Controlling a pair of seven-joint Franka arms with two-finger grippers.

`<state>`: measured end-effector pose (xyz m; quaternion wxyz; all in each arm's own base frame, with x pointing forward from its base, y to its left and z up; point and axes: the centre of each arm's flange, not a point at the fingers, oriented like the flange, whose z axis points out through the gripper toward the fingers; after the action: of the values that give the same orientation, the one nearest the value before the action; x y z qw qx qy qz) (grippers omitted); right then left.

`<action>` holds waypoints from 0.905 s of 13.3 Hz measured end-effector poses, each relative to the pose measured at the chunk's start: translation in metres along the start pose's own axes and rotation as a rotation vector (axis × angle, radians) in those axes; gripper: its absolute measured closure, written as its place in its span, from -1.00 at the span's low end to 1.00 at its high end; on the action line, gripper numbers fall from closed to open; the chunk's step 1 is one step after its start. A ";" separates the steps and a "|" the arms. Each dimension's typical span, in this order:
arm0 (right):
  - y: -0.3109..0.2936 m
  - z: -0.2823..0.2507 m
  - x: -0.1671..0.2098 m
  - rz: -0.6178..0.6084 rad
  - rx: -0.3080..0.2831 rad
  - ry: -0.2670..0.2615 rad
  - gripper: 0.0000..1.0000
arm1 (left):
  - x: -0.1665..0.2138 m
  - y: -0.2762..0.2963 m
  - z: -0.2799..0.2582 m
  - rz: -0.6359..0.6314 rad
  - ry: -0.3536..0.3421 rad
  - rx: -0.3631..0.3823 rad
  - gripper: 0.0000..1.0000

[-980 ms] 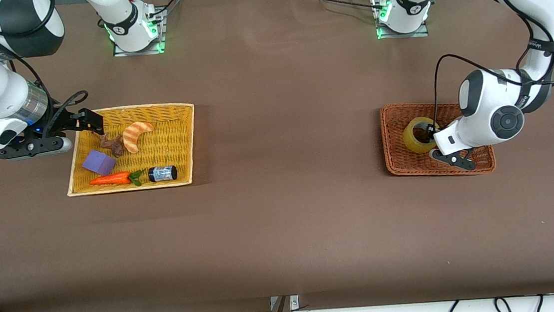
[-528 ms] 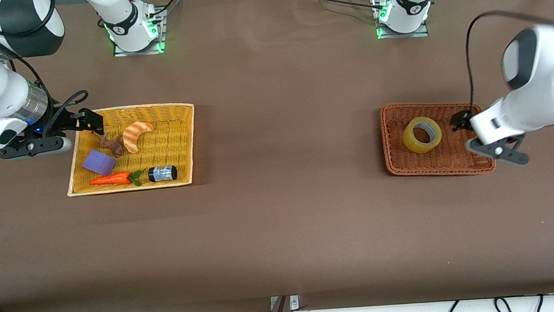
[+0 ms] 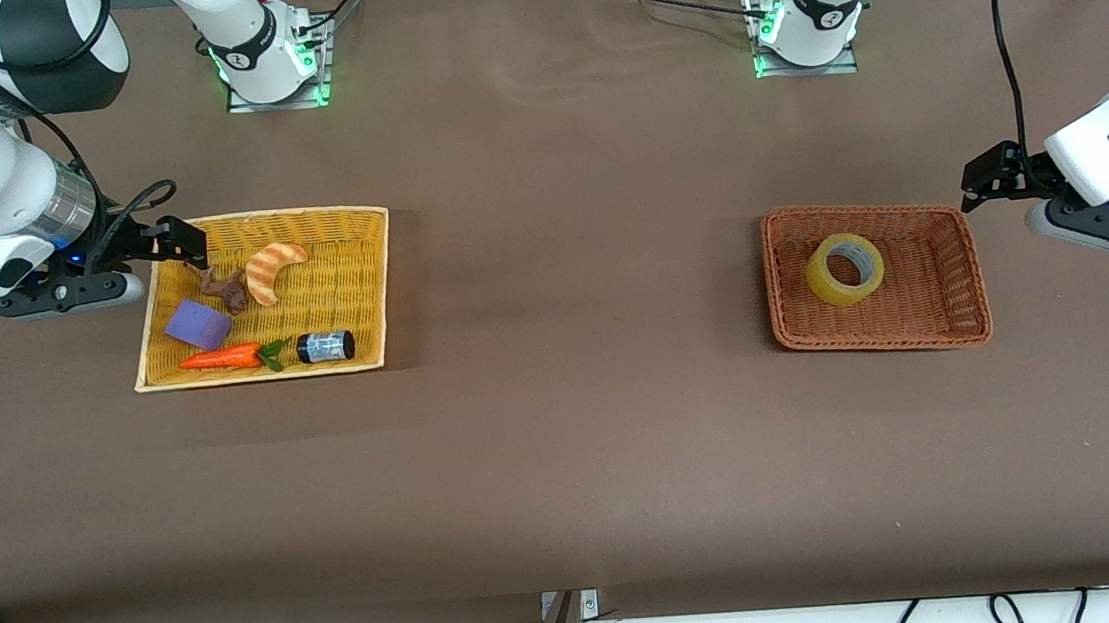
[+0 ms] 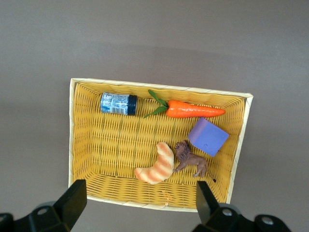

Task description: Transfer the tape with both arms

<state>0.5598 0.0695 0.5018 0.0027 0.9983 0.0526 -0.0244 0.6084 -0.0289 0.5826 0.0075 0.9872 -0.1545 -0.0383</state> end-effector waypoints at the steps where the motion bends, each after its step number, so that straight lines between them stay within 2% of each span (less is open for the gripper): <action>1: 0.000 -0.001 0.000 0.000 0.000 0.001 -1.00 | 0.001 0.002 -0.001 -0.084 0.004 -0.002 -1.00; 3: 0.000 -0.002 -0.001 0.000 -0.001 0.004 -1.00 | -0.001 0.003 -0.005 -0.250 0.009 -0.001 -1.00; 4: 0.000 -0.003 -0.001 0.000 -0.001 0.005 -1.00 | -0.006 0.001 -0.009 -0.286 0.016 -0.011 -1.00; 8: 0.000 -0.003 -0.001 0.000 -0.001 0.006 -1.00 | -0.042 0.001 -0.022 -0.316 0.019 -0.028 -1.00; 12: 0.000 -0.004 -0.002 0.000 -0.001 0.006 -1.00 | -0.049 0.004 -0.021 -0.314 0.009 -0.027 -1.00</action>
<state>0.5584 0.0696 0.5054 0.0031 0.9984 0.0526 -0.0212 0.5620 -0.0181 0.6071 0.0154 0.9992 0.0026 -0.0367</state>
